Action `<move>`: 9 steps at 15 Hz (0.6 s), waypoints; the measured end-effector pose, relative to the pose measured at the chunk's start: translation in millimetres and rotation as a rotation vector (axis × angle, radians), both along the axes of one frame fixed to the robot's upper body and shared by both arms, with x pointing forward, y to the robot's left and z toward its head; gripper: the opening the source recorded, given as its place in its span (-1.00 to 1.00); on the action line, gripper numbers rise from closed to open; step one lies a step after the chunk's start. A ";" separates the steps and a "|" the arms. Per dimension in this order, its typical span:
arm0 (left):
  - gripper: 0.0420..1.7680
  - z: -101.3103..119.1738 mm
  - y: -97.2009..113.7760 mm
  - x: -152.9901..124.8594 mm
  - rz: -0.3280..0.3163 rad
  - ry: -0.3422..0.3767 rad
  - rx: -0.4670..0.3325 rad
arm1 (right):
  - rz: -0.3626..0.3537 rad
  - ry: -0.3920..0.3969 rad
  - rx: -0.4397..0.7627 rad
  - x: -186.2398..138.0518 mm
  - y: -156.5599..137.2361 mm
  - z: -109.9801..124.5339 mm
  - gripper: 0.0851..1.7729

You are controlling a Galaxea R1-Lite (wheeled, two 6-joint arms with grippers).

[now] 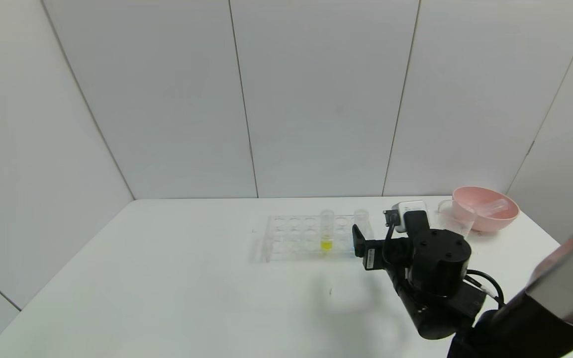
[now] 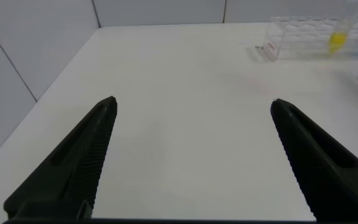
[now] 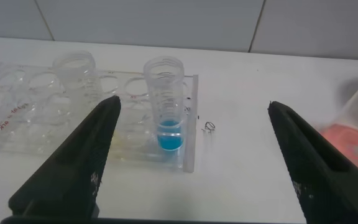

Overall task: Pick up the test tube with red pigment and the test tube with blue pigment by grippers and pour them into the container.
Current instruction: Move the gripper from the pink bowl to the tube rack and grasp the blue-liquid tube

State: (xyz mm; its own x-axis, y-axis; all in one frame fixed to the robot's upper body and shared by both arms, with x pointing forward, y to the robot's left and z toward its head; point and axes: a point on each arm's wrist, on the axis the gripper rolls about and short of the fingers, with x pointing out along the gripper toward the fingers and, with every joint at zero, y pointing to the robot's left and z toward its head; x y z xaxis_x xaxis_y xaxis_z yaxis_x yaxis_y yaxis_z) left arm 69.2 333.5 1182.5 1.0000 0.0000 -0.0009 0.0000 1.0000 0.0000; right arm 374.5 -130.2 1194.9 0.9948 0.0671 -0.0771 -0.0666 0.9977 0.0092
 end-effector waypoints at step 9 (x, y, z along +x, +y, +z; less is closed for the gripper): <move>1.00 0.0 0.0 0.0 0.000 0.000 0.000 | -0.048 0.013 -0.032 57.9 11.8 -20.2 0.91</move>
